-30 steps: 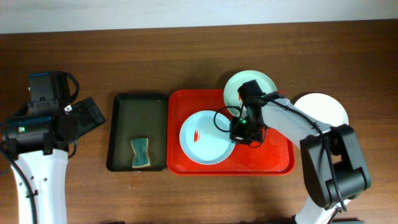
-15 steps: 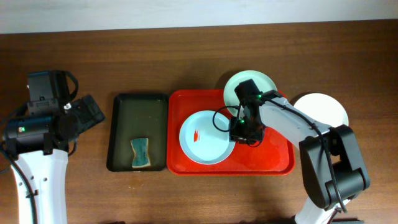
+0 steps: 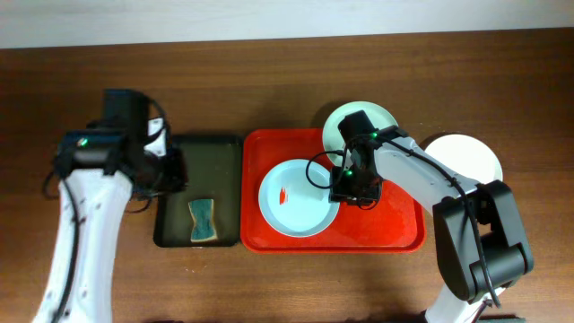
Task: Clean dirty plates on tray and stack at the side
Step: 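Lower the left gripper to the dark tray and grasp the sponge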
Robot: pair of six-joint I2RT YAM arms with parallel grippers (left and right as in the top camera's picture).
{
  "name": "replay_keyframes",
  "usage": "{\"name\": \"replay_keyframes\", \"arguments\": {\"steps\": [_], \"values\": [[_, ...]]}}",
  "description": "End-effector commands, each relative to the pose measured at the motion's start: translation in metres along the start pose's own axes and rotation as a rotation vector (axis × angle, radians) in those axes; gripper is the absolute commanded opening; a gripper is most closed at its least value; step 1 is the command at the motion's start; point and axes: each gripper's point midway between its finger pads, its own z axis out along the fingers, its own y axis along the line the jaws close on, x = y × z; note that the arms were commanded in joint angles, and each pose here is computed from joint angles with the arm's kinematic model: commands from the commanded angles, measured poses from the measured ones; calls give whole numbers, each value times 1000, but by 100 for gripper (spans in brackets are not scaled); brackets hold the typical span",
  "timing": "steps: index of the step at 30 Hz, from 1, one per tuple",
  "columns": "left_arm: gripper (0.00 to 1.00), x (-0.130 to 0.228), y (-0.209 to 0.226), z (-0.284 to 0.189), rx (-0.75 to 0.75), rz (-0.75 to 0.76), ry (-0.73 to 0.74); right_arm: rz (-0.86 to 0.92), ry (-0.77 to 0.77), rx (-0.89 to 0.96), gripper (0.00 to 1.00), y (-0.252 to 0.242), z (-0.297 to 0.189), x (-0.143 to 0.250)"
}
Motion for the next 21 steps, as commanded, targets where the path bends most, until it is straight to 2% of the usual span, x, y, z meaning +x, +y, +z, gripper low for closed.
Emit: {"name": "replay_keyframes", "arguments": {"steps": [1,4,7,12,19,21], "values": [[41,6,-10,33,-3,55,125,-15,-25,2,48,3,-7,-4],[42,20,-8,65,-32,14,241,-14,-25,3,49,3,-7,-4],[42,34,-1,93,-43,9,287,-15,-24,3,49,3,-7,-4],[37,39,3,135,-30,14,233,-14,-24,3,49,3,-7,-4],[31,53,10,164,-29,15,217,-15,-24,3,49,3,-7,-4],[31,52,18,167,-77,-35,201,-15,-24,3,49,3,-7,-4]]}}
